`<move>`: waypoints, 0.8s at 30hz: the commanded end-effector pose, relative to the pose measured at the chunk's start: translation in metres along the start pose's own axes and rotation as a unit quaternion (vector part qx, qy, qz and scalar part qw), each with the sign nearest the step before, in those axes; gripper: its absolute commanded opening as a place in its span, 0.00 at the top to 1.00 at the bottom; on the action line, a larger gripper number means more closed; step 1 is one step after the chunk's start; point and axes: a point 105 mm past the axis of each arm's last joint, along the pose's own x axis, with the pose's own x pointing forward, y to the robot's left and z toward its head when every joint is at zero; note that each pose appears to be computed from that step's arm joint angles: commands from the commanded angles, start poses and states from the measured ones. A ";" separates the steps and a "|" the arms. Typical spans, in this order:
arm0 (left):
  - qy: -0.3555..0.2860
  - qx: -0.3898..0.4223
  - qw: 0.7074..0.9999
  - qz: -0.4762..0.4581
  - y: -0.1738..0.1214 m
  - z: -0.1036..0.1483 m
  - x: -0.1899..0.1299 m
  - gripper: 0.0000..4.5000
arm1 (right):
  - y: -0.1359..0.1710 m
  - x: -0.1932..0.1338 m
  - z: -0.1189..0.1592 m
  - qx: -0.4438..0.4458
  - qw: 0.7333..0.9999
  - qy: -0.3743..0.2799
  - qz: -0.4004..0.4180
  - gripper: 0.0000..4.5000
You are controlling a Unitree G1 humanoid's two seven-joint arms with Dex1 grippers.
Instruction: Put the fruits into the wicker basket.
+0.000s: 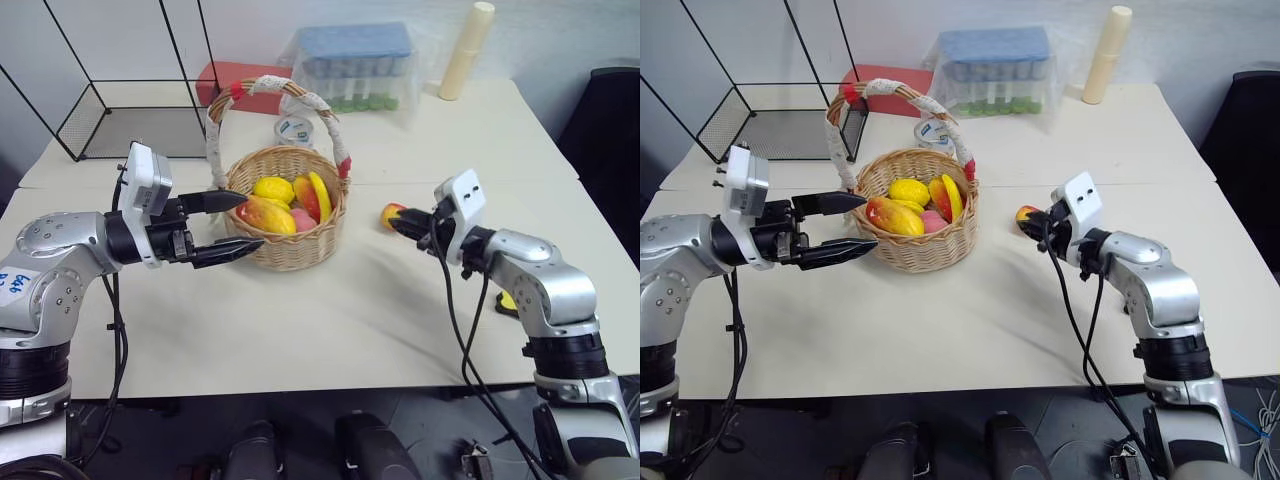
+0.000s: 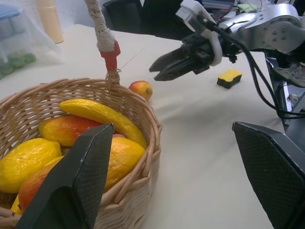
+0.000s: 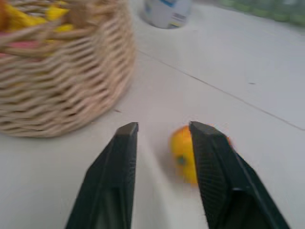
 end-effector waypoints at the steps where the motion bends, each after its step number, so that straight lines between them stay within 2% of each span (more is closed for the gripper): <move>1: -0.018 0.031 0.999 -0.018 -0.006 0.016 0.006 0.07 | -0.013 0.008 0.003 -0.010 1.000 -0.005 -0.018 0.37; 5: -0.019 0.041 0.998 -0.036 -0.011 0.020 0.010 0.07 | -0.011 0.024 -0.006 0.001 1.000 0.008 -0.005 0.08; 16: -0.018 0.064 0.995 -0.070 -0.022 0.027 0.020 0.07 | -0.007 0.055 -0.022 0.023 0.999 0.030 0.007 0.08; 19: -0.019 0.066 0.995 -0.070 -0.022 0.027 0.021 0.07 | -0.010 0.059 -0.033 0.011 0.998 0.054 -0.004 0.08; 22: -0.019 0.068 0.995 -0.070 -0.022 0.029 0.021 0.07 | -0.013 0.058 -0.031 0.004 0.999 0.046 -0.010 0.23; 24: -0.018 0.068 0.995 -0.067 -0.021 0.029 0.020 0.07 | -0.008 0.056 -0.020 0.004 1.000 0.022 0.006 0.38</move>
